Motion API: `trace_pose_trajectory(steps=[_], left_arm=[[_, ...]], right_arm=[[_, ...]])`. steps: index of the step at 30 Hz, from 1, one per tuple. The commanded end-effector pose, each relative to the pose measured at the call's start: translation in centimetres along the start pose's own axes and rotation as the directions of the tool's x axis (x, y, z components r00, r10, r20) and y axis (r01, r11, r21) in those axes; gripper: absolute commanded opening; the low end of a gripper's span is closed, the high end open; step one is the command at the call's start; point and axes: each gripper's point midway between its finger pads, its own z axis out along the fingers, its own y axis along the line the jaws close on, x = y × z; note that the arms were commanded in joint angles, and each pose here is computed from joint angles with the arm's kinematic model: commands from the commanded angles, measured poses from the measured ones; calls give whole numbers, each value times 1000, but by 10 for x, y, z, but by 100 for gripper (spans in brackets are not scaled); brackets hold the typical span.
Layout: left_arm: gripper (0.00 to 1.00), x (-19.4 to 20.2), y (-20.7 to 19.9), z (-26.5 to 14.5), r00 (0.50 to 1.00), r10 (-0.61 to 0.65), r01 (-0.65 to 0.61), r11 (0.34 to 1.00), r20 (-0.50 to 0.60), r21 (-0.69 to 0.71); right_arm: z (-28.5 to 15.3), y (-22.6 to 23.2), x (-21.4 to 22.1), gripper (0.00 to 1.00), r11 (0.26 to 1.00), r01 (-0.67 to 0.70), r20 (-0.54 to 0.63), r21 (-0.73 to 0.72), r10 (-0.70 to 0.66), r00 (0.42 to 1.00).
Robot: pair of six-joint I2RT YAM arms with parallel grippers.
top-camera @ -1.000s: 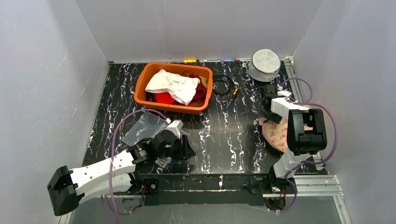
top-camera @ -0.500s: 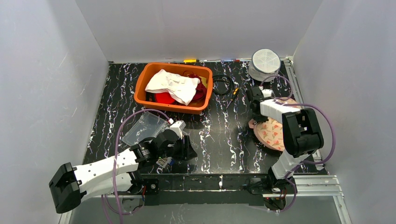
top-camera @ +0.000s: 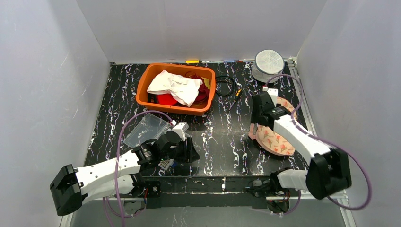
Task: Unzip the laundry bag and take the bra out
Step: Move the laundry bag to the center of the board.
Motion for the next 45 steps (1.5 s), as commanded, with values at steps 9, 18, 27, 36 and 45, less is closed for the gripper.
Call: trace_pose_trajectory(steps=[9,18,27,36,45], left_arm=[[45,-1,-6,2,1000,-7,7,1000,-15,10],[45,3,7,-3,1000,-26,26,999,-11,-38],[45,4,8,2,999,-10,6,997,-50,-71],[45,2,11,7,998,16,-22,994,-62,-105],[51,-24,16,-7,995,86,-77,986,58,-147]], right_arm=[[-27,92,15,51,911,-76,-42,-406,65,997],[36,76,42,49,974,-132,-64,-183,122,990],[62,1,62,55,950,-313,-100,-3,312,945],[31,-2,26,70,934,-320,10,-158,326,945],[-67,55,-3,87,872,-59,279,-486,219,935]])
